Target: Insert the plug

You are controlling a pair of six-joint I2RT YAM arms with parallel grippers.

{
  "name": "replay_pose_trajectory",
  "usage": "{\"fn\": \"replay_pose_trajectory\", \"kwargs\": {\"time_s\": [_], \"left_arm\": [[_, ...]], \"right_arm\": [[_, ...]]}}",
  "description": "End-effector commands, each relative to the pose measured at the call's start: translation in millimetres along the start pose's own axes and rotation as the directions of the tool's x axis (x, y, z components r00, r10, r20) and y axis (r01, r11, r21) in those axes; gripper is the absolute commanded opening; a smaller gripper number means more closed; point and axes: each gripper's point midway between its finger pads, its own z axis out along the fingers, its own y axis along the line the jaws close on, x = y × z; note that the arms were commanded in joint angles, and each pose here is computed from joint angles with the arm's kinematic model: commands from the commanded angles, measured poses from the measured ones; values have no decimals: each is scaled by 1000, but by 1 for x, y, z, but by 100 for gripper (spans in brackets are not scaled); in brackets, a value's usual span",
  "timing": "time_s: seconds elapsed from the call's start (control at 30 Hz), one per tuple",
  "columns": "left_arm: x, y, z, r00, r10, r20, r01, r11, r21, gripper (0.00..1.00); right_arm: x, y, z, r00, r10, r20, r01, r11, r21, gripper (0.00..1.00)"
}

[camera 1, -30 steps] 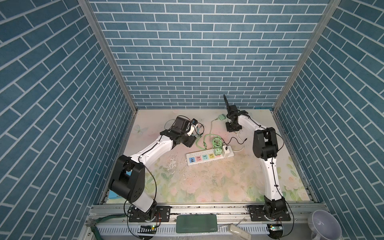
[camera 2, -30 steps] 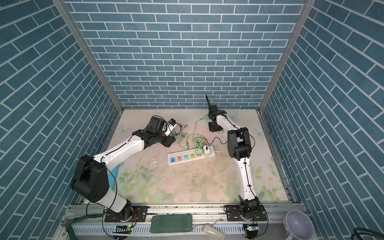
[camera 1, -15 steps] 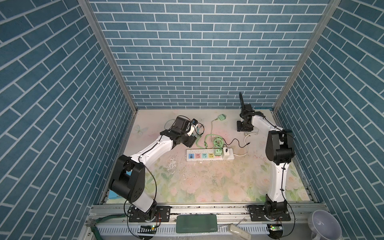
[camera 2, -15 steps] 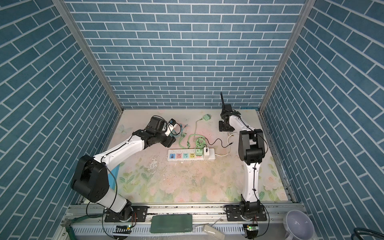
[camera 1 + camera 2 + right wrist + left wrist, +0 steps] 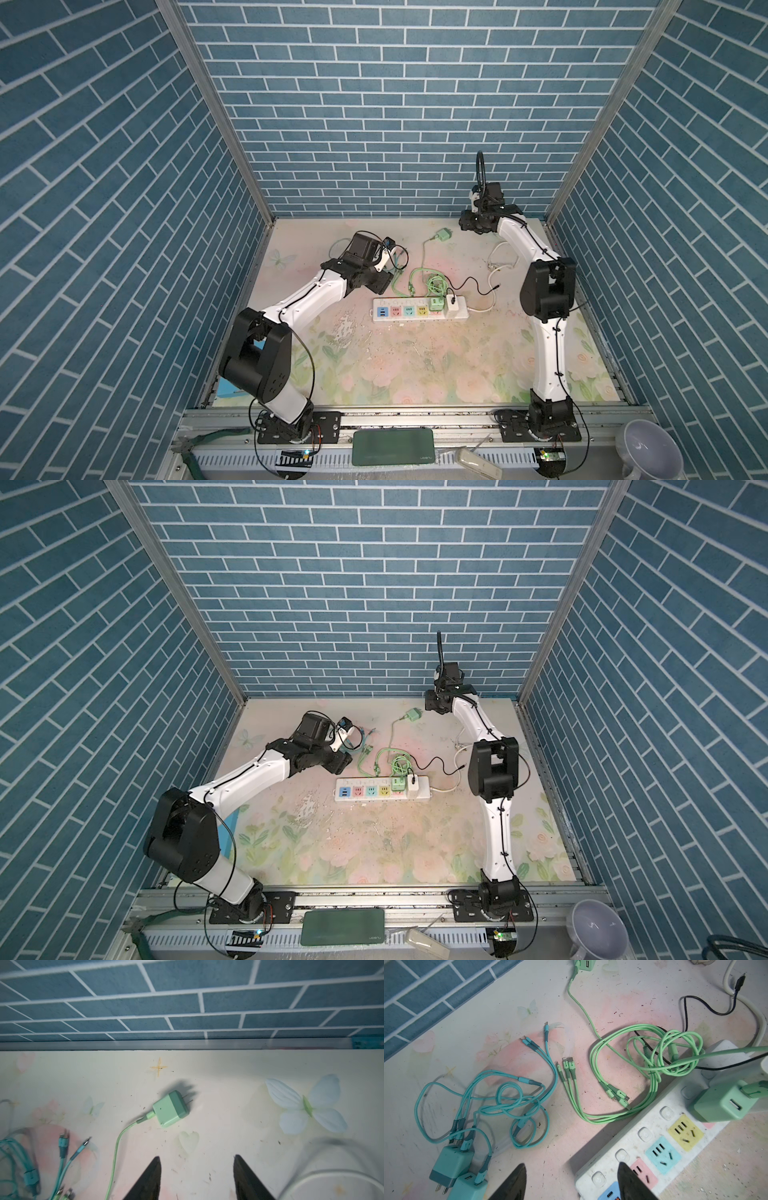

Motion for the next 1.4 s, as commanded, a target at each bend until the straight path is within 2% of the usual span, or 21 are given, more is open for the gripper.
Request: {"fn": "replay_pose_trajectory", "kwargs": {"time_s": [0.0,0.13,0.37,0.47,0.73,1.13,1.37], "left_arm": [[-2,4,1,1000,-17,-6,17,1000,-6,70],[-2,4,3,1000,-18,-10,18,1000,-4,70],[-6,0,7,999,-32,-1,32,999,21,70],[-6,-1,8,999,-40,2,40,999,32,70],[-5,-5,7,999,-52,14,51,998,46,70],[-2,-6,5,998,-56,23,55,997,46,70],[-6,-8,-2,997,-59,48,57,997,55,70]], "right_arm": [[7,16,23,995,-90,-41,90,996,3,57],[1,14,41,999,-47,-11,47,999,26,59],[-5,7,61,987,150,60,-154,986,63,63],[-1,8,72,977,204,62,-208,976,65,66],[3,21,91,953,299,50,-299,954,-12,65],[9,34,104,940,340,30,-338,940,-44,62],[32,45,102,950,310,-31,-310,951,22,58]]}}
